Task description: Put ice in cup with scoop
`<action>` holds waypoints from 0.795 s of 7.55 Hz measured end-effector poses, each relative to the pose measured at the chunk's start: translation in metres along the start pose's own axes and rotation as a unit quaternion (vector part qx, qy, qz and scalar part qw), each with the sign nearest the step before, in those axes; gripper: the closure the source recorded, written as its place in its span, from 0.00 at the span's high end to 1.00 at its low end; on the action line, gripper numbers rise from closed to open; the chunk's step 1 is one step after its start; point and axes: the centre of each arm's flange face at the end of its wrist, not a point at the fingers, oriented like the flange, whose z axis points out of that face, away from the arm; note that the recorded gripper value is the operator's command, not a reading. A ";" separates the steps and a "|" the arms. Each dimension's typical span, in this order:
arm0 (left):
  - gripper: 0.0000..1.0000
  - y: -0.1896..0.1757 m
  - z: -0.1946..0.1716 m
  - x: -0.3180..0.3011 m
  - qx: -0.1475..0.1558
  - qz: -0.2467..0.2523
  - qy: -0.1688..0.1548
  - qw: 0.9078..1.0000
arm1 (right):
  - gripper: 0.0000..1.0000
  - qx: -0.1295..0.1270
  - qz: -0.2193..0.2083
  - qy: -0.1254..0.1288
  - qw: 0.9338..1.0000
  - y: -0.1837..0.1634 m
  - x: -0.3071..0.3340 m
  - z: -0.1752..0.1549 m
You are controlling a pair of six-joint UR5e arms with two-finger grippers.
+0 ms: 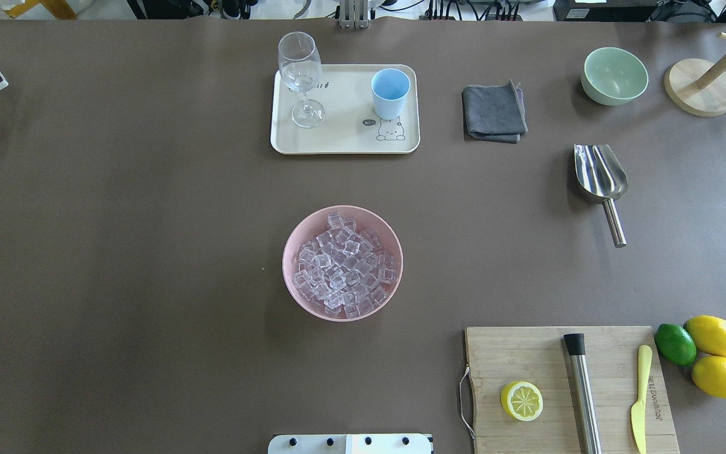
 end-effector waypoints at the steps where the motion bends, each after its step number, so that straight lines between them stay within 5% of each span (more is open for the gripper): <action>1: 0.98 0.000 0.000 0.000 0.000 0.000 0.000 1.000 | 1.00 0.000 0.000 0.000 1.000 0.000 0.000 0.000; 6: 0.98 0.000 0.004 -0.001 -0.005 -0.002 -0.001 1.000 | 1.00 -0.009 0.011 -0.008 1.000 0.000 -0.004 -0.004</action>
